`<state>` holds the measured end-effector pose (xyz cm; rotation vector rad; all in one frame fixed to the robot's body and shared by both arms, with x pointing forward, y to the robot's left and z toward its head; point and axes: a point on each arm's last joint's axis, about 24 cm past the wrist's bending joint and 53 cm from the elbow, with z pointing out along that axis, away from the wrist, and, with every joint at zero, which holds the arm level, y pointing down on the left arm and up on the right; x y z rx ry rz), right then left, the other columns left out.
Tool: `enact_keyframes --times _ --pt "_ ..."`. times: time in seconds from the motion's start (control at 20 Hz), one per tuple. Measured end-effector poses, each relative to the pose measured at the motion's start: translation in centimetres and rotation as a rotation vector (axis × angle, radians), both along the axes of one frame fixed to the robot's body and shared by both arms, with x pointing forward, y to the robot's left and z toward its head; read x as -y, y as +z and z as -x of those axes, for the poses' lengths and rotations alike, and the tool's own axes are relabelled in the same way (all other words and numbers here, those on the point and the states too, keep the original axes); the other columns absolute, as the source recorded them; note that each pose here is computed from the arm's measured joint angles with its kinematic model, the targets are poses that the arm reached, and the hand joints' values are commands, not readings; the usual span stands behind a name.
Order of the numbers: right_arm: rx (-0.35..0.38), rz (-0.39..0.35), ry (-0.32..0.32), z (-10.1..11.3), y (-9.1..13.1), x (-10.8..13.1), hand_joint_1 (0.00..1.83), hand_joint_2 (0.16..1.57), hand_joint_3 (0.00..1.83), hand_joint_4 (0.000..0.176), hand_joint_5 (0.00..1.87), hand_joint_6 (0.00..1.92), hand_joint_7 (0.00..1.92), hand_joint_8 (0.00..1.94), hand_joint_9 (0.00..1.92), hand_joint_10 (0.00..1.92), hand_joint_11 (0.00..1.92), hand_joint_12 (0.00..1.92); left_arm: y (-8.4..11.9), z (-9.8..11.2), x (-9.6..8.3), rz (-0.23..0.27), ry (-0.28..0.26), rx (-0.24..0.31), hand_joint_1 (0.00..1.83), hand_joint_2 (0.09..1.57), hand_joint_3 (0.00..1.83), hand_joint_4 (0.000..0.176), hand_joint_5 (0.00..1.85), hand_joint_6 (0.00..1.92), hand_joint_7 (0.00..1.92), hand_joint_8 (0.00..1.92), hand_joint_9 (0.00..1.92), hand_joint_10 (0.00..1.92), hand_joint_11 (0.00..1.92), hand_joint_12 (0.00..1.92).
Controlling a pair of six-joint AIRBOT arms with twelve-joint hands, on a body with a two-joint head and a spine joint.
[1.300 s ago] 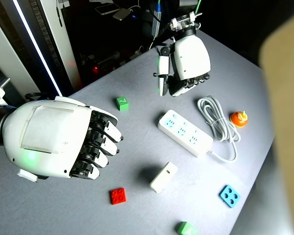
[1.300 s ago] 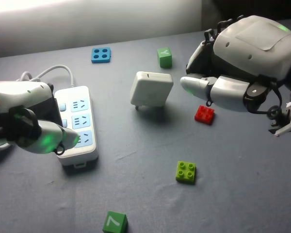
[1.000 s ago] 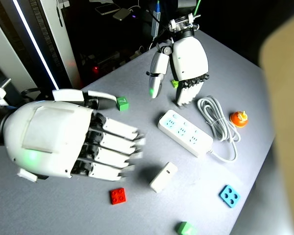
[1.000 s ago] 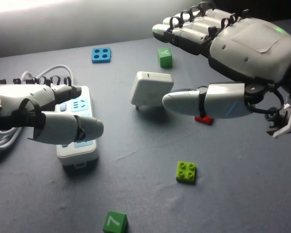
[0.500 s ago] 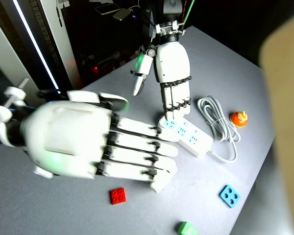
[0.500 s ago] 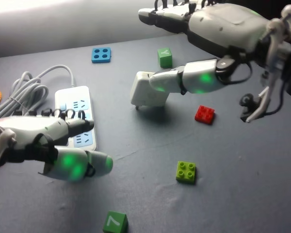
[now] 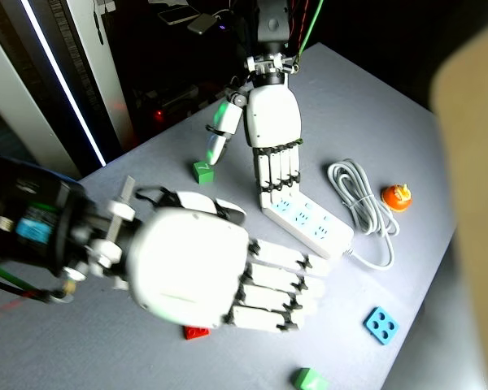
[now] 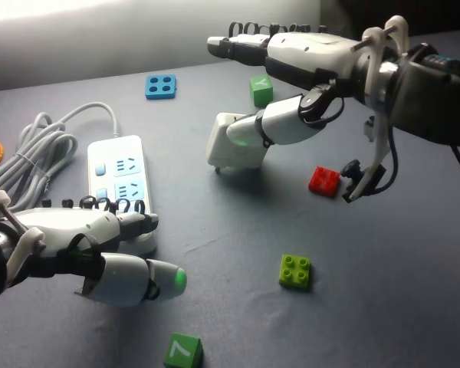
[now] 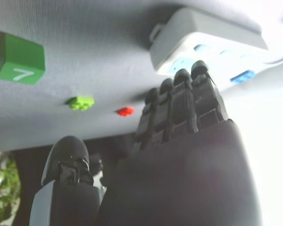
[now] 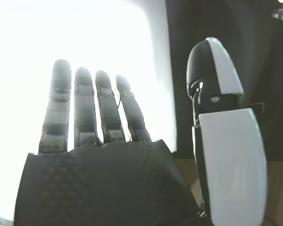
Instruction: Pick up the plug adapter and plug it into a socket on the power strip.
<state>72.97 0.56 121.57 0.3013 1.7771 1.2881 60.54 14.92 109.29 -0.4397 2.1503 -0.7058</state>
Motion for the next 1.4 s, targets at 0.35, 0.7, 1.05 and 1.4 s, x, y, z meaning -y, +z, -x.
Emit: enact_keyframes --times 0.35,0.7,1.05,1.4 --pt "-0.069 0.055 -0.001 -1.8 -2.5 0.0 0.84 1.16 0.0 0.0 0.11 0.0 0.12 0.01 0.13 0.01 0.0 0.5 -1.1 0.4 0.0 -0.031 -0.015 -0.01 0.0 1.22 0.0 0.0 0.04 0.01 0.07 0.01 0.06 0.01 0.05 0.03" --pt "-0.088 0.089 -0.009 -3.3 -4.3 -0.8 0.86 1.16 0.0 0.0 0.11 0.01 0.12 0.01 0.13 0.01 0.0 0.53 -1.4 0.7 0.1 -0.04 -0.019 -0.014 0.0 1.24 0.0 0.0 0.03 0.0 0.08 0.01 0.05 0.01 0.03 0.03" --pt "-0.127 0.127 -0.008 -3.7 -6.4 -0.9 0.89 1.13 0.0 0.0 0.12 0.01 0.13 0.01 0.14 0.01 0.0 0.51 -1.8 0.9 -0.2 -0.062 -0.023 -0.014 0.0 1.24 0.0 0.0 0.04 0.01 0.08 0.0 0.07 0.01 0.05 0.05" --pt "-0.142 0.129 -0.002 -3.9 -7.4 -2.0 0.88 1.14 0.0 0.0 0.12 0.0 0.13 0.0 0.14 0.0 0.0 0.56 -1.8 1.0 -0.1 -0.067 -0.029 -0.011 0.0 1.24 0.0 0.0 0.01 0.0 0.02 0.01 0.02 0.01 0.0 0.0"
